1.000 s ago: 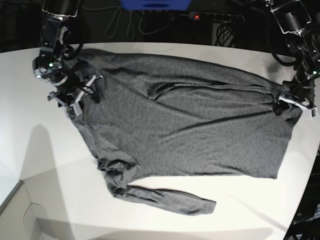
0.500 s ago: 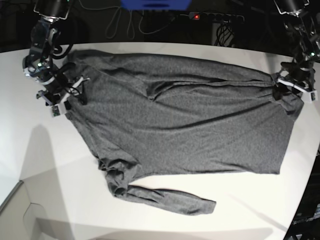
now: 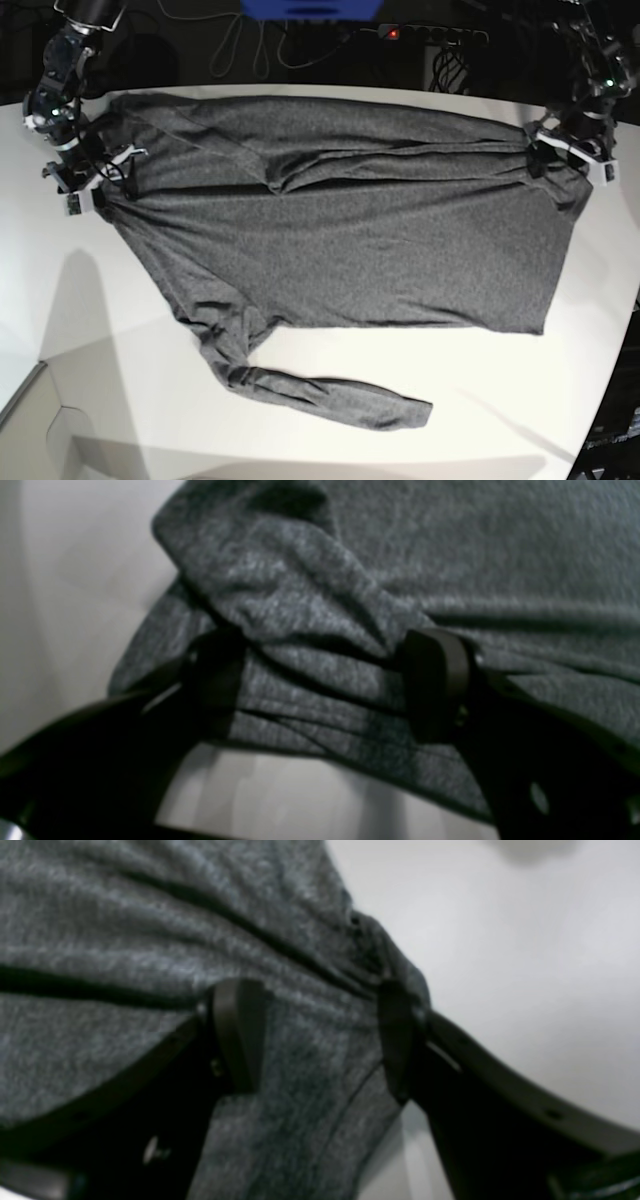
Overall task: Layout the t-shirt on the table in an organized manner, then fold the t-shirt properly
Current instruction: 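Pull the held shirt edge with both grippers to stretch it flat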
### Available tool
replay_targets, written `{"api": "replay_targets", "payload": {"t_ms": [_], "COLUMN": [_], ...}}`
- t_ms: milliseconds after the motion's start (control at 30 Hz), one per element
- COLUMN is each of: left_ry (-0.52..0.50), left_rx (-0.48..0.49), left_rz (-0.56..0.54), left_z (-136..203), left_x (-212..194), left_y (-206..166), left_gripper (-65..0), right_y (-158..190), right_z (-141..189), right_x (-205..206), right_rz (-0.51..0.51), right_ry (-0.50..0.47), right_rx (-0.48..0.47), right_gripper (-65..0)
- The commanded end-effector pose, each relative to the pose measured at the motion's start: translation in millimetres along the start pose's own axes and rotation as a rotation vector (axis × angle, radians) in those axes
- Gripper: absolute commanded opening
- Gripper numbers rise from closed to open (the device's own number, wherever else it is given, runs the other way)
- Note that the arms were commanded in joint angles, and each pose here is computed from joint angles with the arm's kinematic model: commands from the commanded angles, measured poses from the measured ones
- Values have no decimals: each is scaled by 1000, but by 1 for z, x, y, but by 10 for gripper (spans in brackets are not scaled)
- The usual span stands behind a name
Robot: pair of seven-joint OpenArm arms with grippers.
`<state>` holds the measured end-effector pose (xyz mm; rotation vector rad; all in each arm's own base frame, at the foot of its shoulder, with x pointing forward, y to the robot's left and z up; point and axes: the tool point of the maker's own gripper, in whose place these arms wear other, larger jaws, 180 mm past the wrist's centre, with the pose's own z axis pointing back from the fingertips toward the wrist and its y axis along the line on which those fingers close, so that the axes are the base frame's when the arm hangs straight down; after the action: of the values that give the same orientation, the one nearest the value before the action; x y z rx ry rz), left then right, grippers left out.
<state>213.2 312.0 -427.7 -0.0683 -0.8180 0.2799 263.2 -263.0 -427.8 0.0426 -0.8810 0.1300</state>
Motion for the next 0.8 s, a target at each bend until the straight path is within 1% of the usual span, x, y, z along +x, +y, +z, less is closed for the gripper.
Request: {"api": "replay_targets", "payload": {"t_ms": [0, 100, 233, 367, 600, 667, 767], "left_ry": [82, 72, 14, -42, -125, -143, -206], "left_rx": [17, 8, -10, -28, -42, -32, 0], "left_rz": [-11, -11, -39, -60, -106, -119, -117], "left_z": [5, 7, 10, 11, 23, 29, 37], "left_x": [-19, -19, 3, 25, 55, 61, 84], "left_y": [4, -3, -14, -25, -38, -36, -27], "left_gripper": [-169, -169, -169, -169, -169, -166, -165], "right_y": [-5, -4, -4, 2, 10, 10, 12], "right_z": [2, 5, 11, 13, 19, 20, 19], "right_x": [6, 21, 40, 49, 66, 69, 70], "right_rz": [18, 42, 72, 75, 81, 85, 86], "right_ry": [-6, -41, -85, -113, -163, -170, -173], "right_rx": [-12, -19, -30, -30, -36, -38, -35], "right_gripper": [-289, -288, -288, -287, -286, -285, -285]}}
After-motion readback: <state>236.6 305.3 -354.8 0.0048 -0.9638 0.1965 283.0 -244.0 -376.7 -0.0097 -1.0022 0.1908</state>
